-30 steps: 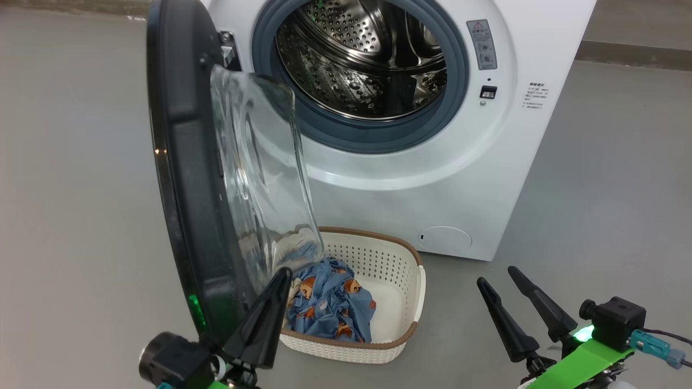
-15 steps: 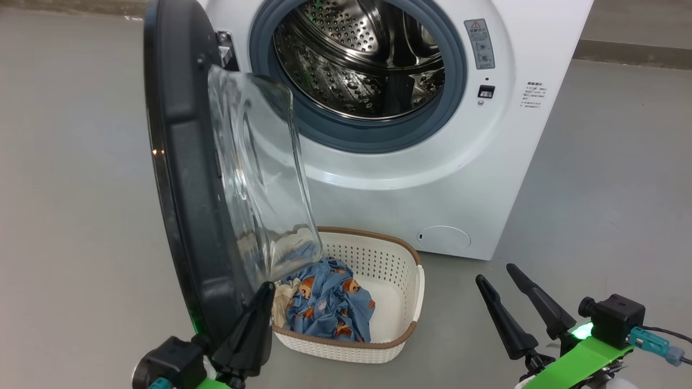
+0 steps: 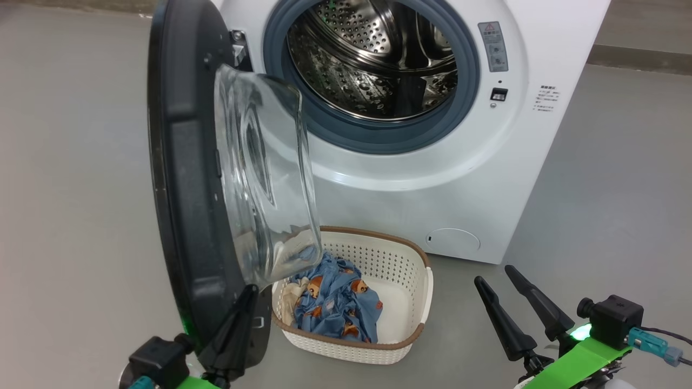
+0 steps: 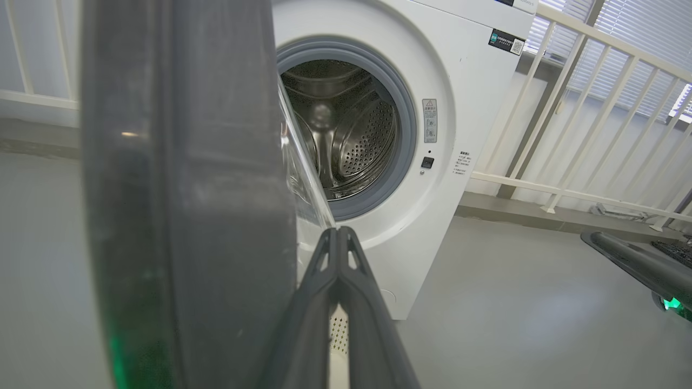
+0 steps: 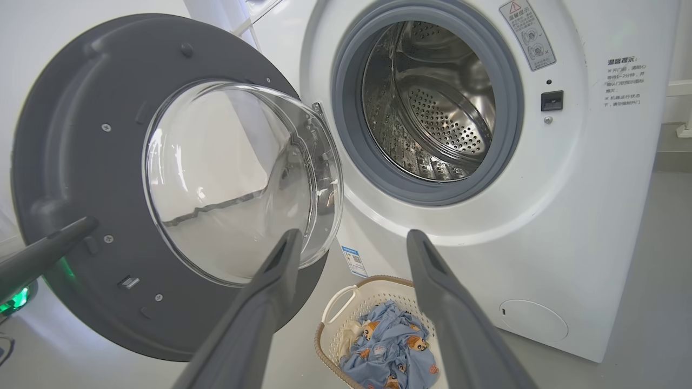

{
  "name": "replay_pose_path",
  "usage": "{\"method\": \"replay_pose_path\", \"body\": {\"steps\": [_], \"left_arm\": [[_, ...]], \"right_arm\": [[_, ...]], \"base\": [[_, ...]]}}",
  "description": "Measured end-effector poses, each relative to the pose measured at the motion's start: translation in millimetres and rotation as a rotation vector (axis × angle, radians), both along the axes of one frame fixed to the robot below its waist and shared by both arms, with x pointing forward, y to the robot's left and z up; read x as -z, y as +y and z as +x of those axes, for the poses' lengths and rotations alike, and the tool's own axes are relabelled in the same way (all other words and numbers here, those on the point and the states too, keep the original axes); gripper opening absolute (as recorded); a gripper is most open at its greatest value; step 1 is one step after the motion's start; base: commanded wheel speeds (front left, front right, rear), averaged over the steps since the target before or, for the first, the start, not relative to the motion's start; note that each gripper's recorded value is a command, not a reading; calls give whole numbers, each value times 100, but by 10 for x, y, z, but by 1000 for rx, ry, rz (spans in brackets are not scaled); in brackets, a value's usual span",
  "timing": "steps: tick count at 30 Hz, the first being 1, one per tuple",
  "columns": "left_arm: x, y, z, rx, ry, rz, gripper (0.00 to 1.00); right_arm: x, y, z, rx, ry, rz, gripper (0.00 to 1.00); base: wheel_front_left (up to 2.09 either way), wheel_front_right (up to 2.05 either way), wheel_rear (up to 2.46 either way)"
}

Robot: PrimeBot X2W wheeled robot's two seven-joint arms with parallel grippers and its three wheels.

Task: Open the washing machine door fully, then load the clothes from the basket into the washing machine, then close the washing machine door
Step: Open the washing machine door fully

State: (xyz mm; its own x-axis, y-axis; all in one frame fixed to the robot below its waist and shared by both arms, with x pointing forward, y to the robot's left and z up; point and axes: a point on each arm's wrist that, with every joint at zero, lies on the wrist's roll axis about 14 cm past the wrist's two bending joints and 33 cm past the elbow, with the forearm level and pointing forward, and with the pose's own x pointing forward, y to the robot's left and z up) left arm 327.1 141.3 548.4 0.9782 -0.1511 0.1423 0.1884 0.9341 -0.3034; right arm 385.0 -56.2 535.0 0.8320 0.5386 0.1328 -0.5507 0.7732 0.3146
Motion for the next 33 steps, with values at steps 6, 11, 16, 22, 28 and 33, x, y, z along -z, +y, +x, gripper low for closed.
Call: {"method": "replay_pose_path", "body": {"steps": [6, 11, 16, 22, 28, 33], "left_arm": [[45, 206, -21, -57, 21, 6, 0], [79, 388, -38, -107, 37, 18, 0], [111, 595, -55, -159, 53, 30, 0], [119, 810, -3, -206, 73, 45, 0], [119, 1086, 73, -265, 95, 74, 0], [144, 1297, 114, -312, 124, 93, 0]], "right_arm": [[10, 81, 12, -23, 3, -1, 100], [30, 170, 26, -47, 9, -1, 100], [53, 262, 42, -70, 17, 3, 100], [112, 372, 94, -99, 34, 8, 100], [192, 476, 154, -125, 57, 15, 100], [185, 579, 247, -148, 54, 28, 100]], "base": [[0, 0, 0], [0, 0, 0], [0, 0, 0], [0, 0, 0], [0, 0, 0], [0, 0, 0]]}}
